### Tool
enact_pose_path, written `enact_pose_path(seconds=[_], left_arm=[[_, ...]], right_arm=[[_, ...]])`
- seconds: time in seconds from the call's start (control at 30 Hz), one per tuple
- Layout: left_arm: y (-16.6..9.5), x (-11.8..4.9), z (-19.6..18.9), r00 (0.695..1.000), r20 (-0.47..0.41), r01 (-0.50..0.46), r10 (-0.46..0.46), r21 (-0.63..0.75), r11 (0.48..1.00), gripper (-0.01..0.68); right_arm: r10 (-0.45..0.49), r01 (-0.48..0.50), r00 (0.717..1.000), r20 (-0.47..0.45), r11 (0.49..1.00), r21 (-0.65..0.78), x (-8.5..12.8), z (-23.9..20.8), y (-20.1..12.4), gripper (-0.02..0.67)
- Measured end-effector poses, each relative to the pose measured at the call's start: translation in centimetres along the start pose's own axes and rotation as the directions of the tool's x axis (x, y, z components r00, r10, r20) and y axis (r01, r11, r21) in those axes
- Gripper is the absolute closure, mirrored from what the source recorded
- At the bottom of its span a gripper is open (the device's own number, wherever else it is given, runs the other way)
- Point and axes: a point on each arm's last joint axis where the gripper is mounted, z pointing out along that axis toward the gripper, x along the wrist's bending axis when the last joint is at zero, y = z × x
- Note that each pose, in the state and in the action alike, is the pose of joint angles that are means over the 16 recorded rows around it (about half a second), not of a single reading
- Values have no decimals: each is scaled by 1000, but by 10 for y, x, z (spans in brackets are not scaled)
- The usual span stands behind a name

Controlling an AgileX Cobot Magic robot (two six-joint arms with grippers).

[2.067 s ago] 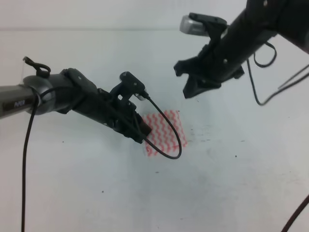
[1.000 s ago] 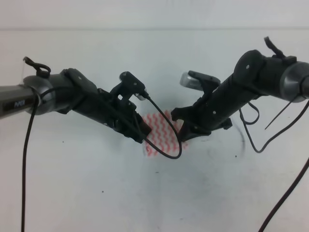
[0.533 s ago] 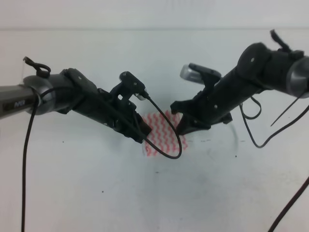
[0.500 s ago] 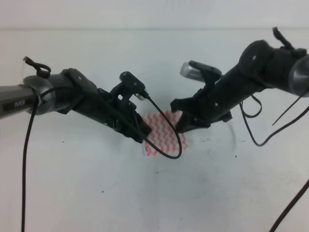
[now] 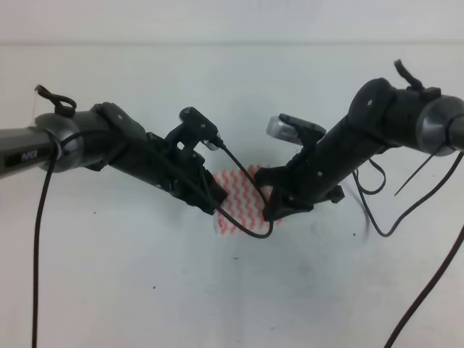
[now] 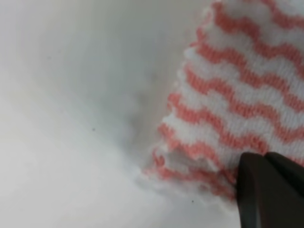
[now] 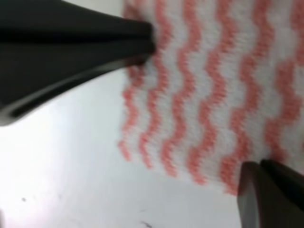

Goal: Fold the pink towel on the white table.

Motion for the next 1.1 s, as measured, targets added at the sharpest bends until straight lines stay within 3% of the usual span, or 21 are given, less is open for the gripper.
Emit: enact_pose_path(seconds=[0.2,0.63,1.1], left_arm=[[0,0,0,1000,-1,1,-1,-1,1000,677],[0,0,0,1000,-2,1,-1,-1,1000,677],[4,-1,-6,1000,-9,-5,5,-14,1000,677]], right_arm=[[-4,4,1000,3,1000,-25,0,2,6,667],[-12,13,1000,9,976,-218,5,-5,39,667],[30,-25,999,21,977,-214,-8,15,46,667]])
